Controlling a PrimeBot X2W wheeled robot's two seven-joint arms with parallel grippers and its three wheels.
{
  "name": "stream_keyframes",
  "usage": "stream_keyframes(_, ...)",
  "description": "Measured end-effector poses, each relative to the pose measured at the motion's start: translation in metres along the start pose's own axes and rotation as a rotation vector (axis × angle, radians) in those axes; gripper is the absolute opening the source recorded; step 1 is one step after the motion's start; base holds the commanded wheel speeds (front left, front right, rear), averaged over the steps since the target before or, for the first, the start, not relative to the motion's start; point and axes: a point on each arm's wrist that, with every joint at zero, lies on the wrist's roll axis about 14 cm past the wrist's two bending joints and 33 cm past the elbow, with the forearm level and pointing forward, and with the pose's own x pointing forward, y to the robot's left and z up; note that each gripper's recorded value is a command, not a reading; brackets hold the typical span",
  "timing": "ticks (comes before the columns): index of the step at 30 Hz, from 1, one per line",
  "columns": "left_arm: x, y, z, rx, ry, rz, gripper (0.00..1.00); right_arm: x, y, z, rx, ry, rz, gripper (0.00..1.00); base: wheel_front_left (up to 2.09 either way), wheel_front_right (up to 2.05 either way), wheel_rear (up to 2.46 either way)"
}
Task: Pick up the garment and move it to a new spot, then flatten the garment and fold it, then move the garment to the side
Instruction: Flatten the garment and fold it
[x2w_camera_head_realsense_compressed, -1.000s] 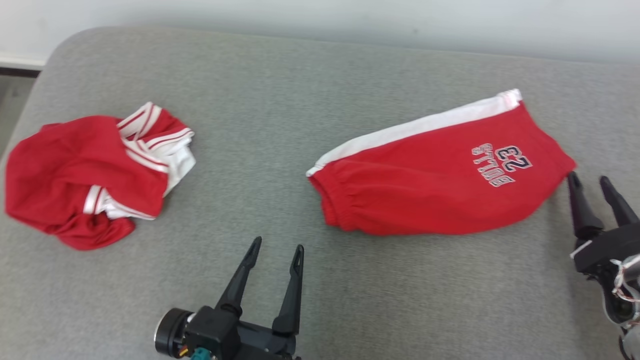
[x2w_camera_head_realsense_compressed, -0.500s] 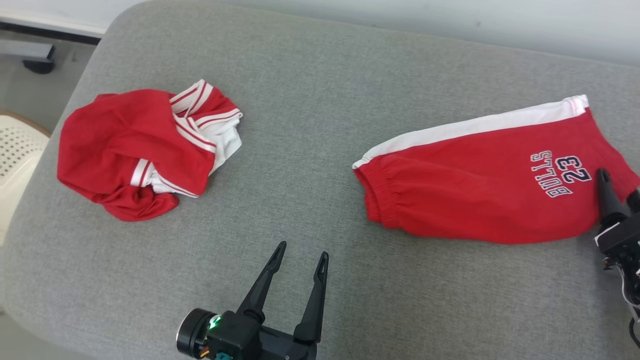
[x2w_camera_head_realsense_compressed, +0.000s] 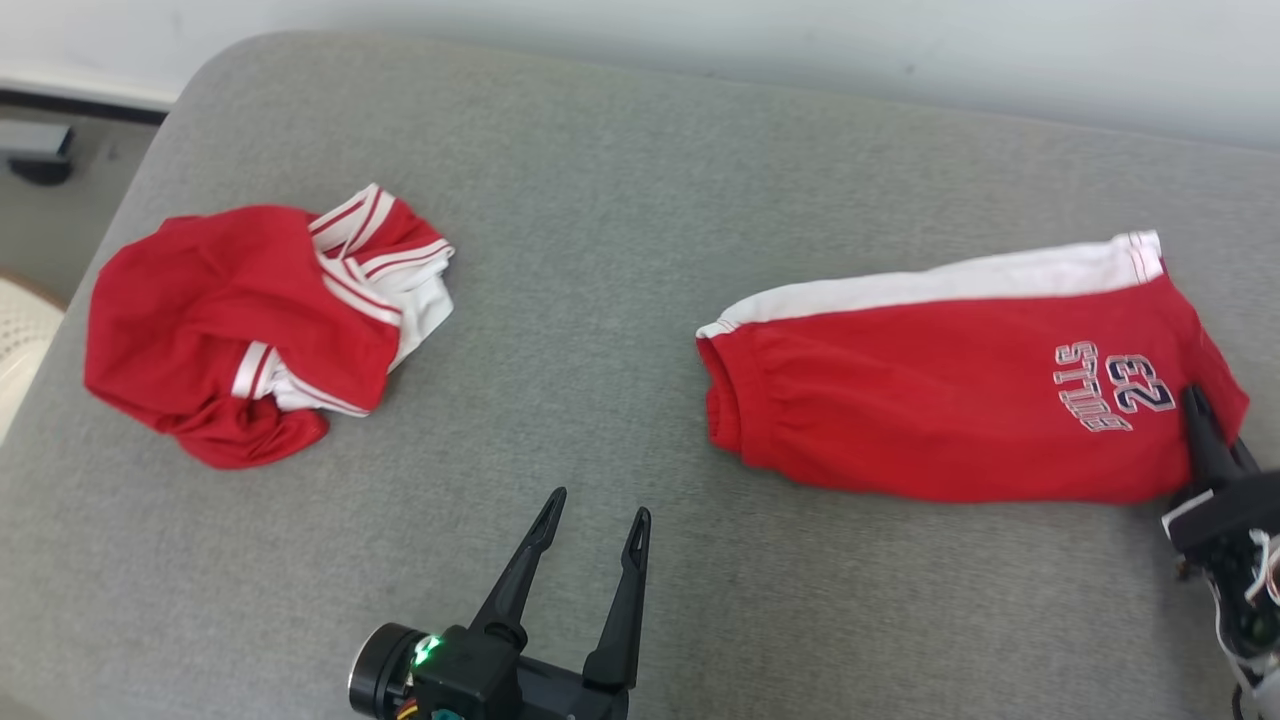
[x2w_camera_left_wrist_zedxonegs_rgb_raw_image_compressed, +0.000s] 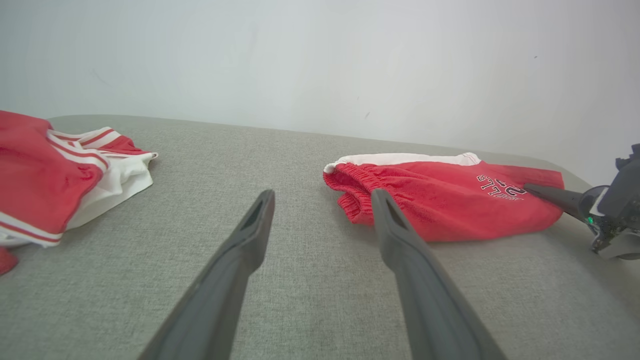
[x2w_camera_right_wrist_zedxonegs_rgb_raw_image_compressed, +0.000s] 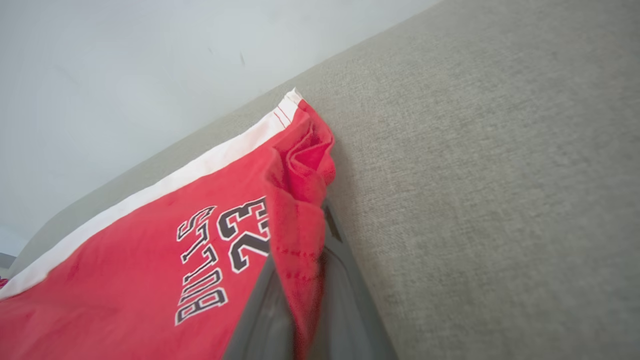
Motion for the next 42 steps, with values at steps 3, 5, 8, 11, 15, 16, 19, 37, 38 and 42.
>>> stream_keyframes(3, 0.0, -0.006, 0.001, -0.002, -0.005, -0.018, 1.0, -0.016, -0.012, 0.001, 0.013, -0.012, -0.027, 0.0, 0.0, 0.0, 0.0)
stream_keyframes(5, 0.0, -0.01, 0.001, -0.006, -0.006, -0.031, 1.0, -0.028, -0.022, 0.002, 0.021, -0.02, -0.049, 0.0, 0.0, 0.0, 0.0)
stream_keyframes(8, 0.0, -0.016, 0.003, -0.01, -0.012, -0.05, 1.0, -0.047, -0.039, 0.008, 0.036, -0.044, -0.09, 0.0, 0.0, 0.0, 0.0)
stream_keyframes(11, 0.0, -0.022, 0.004, -0.014, -0.016, -0.067, 1.0, -0.063, -0.05, 0.017, 0.046, -0.082, -0.118, 0.0, 0.0, 0.0, 0.0)
stream_keyframes(15, -0.002, -0.032, 0.003, -0.022, -0.015, -0.094, 1.0, -0.083, -0.06, 0.021, 0.05, -0.113, -0.148, 0.0, 0.0, 0.0, 0.0)
stream_keyframes(16, -0.002, -0.034, 0.004, -0.022, -0.017, -0.103, 1.0, -0.086, -0.061, 0.024, 0.05, -0.124, -0.151, 0.0, 0.0, 0.0, 0.0)
stream_keyframes(19, -0.003, -0.041, 0.008, -0.022, -0.028, -0.124, 1.0, -0.092, -0.057, 0.032, 0.044, -0.152, -0.141, 0.0, 0.0, 0.0, 0.0)
stream_keyframes(37, -0.016, -0.048, 0.02, -0.033, -0.062, -0.128, 1.0, -0.082, 0.05, 0.048, -0.045, -0.194, 0.156, 0.0, 0.0, 0.0, 0.0)
stream_keyframes(38, -0.017, -0.047, 0.021, -0.032, -0.064, -0.121, 1.0, -0.08, 0.059, 0.047, -0.054, -0.189, 0.181, 0.0, 0.0, 0.0, 0.0)
stream_keyframes(42, -0.02, -0.043, 0.022, -0.034, -0.066, -0.105, 1.0, -0.077, 0.088, 0.04, -0.09, -0.164, 0.269, 0.0, 0.0, 0.0, 0.0)
